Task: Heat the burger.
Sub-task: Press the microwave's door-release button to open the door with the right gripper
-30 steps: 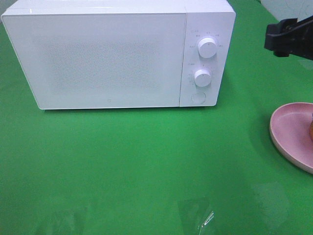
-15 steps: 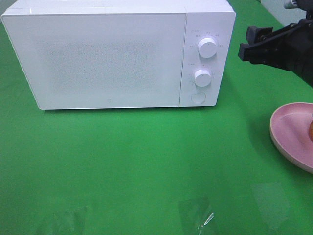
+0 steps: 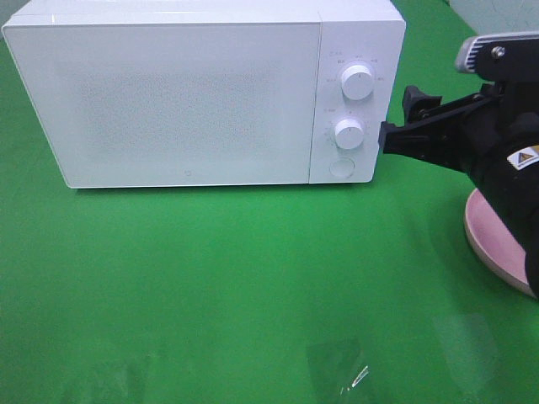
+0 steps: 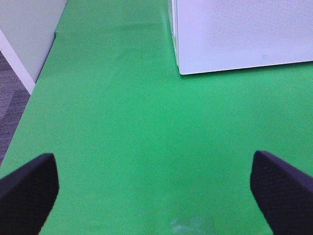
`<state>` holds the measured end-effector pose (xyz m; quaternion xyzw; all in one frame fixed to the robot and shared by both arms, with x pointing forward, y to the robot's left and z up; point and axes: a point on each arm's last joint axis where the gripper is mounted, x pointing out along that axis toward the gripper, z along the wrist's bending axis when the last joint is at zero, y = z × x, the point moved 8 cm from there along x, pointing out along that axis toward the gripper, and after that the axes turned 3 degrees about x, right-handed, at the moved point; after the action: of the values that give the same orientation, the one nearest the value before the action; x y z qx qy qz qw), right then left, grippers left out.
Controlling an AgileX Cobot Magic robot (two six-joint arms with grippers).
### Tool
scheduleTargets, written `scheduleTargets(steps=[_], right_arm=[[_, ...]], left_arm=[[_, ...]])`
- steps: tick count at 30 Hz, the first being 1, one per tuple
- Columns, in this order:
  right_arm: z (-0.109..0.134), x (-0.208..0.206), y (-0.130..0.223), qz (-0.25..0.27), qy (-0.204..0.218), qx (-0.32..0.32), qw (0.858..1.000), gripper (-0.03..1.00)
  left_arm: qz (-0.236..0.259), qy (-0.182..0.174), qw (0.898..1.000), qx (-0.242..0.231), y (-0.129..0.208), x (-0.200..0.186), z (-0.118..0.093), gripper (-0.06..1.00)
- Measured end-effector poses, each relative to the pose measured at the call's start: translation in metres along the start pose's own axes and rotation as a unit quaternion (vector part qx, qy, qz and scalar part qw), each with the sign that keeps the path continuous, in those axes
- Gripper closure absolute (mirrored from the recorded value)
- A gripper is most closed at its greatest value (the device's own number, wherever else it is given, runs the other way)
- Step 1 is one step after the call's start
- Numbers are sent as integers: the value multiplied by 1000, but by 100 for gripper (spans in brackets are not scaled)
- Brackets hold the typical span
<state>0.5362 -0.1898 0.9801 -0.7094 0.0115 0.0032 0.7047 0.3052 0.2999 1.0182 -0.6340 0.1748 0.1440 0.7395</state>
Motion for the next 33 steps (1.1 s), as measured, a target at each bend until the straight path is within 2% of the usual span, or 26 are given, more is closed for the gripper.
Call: scheduleTargets(steps=[7, 13, 18, 25, 26, 27, 28, 29, 30, 31, 32, 33], right_arm=[[10, -2, 16, 9, 5, 2, 1000, 23], [33, -8, 43, 39, -22, 19, 999, 23], [34, -7, 49, 47, -21, 34, 998, 23], [35, -6, 60, 61, -14, 117, 991, 24], [35, -6, 61, 62, -11, 168, 984, 24], [35, -6, 61, 62, -11, 168, 984, 24], [35, -6, 61, 62, -8, 220, 973, 25], [35, -6, 61, 62, -8, 220, 973, 25], [35, -6, 61, 63, -6, 244, 968, 25], [35, -6, 61, 63, -2, 305, 950, 28], [35, -6, 61, 63, -2, 305, 950, 28], [35, -6, 61, 63, 2, 363, 930, 31]], left_arm=[[0, 0, 1000, 0, 0, 0, 0, -4], [0, 0, 1000, 0, 0, 0, 0, -4], [0, 0, 1000, 0, 0, 0, 0, -4], [0, 0, 1000, 0, 0, 0, 0, -4], [0, 0, 1000, 0, 0, 0, 0, -4], [0, 0, 1000, 0, 0, 0, 0, -4], [0, 0, 1000, 0, 0, 0, 0, -4], [0, 0, 1000, 0, 0, 0, 0, -4], [0, 0, 1000, 0, 0, 0, 0, -4], [0, 0, 1000, 0, 0, 0, 0, -4], [0, 0, 1000, 0, 0, 0, 0, -4], [0, 0, 1000, 0, 0, 0, 0, -4]])
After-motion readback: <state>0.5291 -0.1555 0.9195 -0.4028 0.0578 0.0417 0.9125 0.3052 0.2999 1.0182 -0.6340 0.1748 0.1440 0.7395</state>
